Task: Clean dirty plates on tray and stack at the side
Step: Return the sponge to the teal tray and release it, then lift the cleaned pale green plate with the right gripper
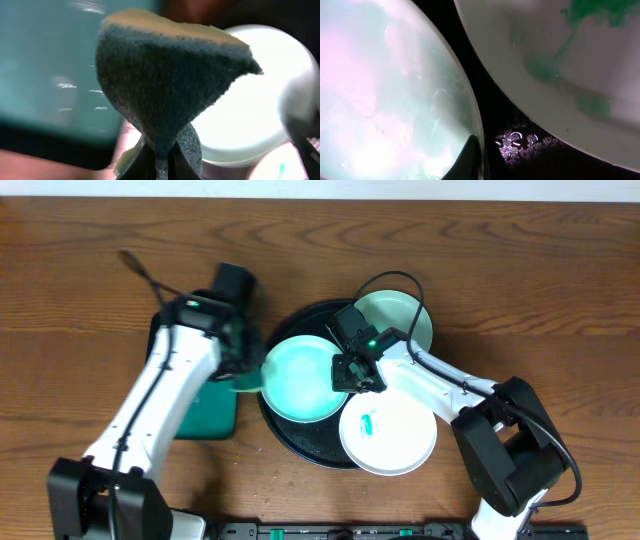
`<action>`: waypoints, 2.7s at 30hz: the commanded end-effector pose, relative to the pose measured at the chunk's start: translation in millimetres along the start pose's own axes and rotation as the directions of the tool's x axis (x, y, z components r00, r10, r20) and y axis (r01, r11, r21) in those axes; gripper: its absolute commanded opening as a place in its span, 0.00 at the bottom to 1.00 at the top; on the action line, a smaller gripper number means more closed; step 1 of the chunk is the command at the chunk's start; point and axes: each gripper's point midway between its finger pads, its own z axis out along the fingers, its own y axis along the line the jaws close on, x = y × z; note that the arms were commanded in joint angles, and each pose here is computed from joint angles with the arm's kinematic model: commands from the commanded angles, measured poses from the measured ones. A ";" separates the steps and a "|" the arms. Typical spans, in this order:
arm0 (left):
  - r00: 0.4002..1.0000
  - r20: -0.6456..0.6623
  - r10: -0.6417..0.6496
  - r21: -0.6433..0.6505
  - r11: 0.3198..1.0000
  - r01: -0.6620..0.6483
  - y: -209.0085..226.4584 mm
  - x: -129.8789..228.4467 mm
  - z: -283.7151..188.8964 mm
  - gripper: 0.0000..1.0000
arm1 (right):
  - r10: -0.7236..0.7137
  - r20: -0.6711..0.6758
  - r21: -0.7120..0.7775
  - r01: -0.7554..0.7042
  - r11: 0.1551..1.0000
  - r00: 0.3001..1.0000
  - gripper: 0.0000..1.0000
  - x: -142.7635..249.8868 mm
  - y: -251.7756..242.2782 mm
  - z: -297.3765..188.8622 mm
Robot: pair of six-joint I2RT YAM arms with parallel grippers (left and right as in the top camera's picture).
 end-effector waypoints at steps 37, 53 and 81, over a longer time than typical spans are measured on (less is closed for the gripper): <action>0.984 -0.021 -0.175 -0.005 0.984 0.175 74.4 -48.3 21.9 0.76 | -0.052 -0.050 -0.037 0.050 0.998 0.997 0.02 15.4 10.5 4.7; 0.965 0.240 -0.107 0.187 0.980 0.062 54.9 5.1 -109.1 0.82 | -0.029 0.094 -0.149 0.043 0.988 0.995 0.01 -7.0 31.0 -55.6; 0.971 0.214 -0.105 0.176 0.982 0.068 56.6 9.7 -105.8 0.83 | 0.053 -0.215 -0.543 -0.165 0.823 0.975 0.01 33.2 5.4 -170.6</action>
